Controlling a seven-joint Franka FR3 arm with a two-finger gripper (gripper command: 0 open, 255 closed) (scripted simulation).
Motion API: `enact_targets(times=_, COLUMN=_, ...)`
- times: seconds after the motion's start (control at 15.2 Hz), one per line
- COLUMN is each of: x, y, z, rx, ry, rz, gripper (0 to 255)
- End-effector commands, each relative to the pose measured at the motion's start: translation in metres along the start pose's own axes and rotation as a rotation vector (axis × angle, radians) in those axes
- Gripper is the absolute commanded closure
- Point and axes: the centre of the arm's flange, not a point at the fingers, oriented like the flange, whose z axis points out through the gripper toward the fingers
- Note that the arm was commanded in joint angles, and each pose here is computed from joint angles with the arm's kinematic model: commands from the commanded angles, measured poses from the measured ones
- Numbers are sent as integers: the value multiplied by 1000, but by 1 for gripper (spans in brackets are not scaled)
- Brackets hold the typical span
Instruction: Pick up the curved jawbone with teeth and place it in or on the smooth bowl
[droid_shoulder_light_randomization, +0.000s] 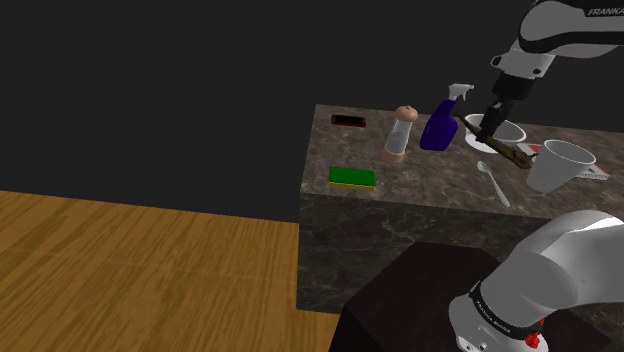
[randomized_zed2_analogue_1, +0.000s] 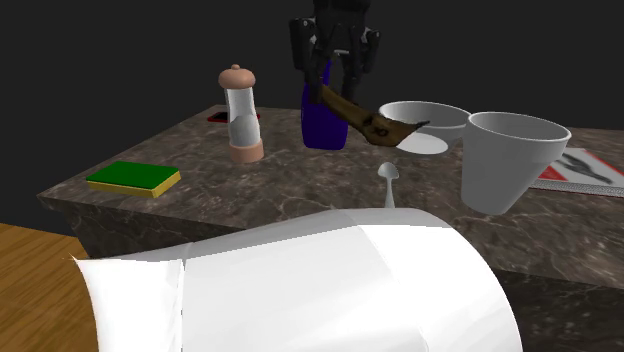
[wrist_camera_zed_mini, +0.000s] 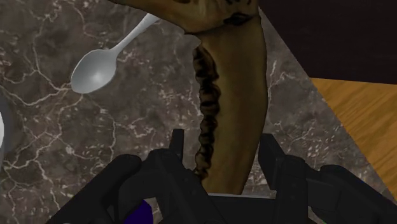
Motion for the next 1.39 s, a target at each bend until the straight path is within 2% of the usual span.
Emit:
enact_targets(times=0.0, x=3, y=26, z=-3, rx=-1, ry=-1, rz=0, gripper=255)
enact_targets(times=1.19, x=42, y=259, z=-30, rx=-1, ry=-1, rz=0, gripper=255)
enact_targets(times=1.32, x=45, y=272, z=-26, rx=-1, ry=-1, rz=0, gripper=255)
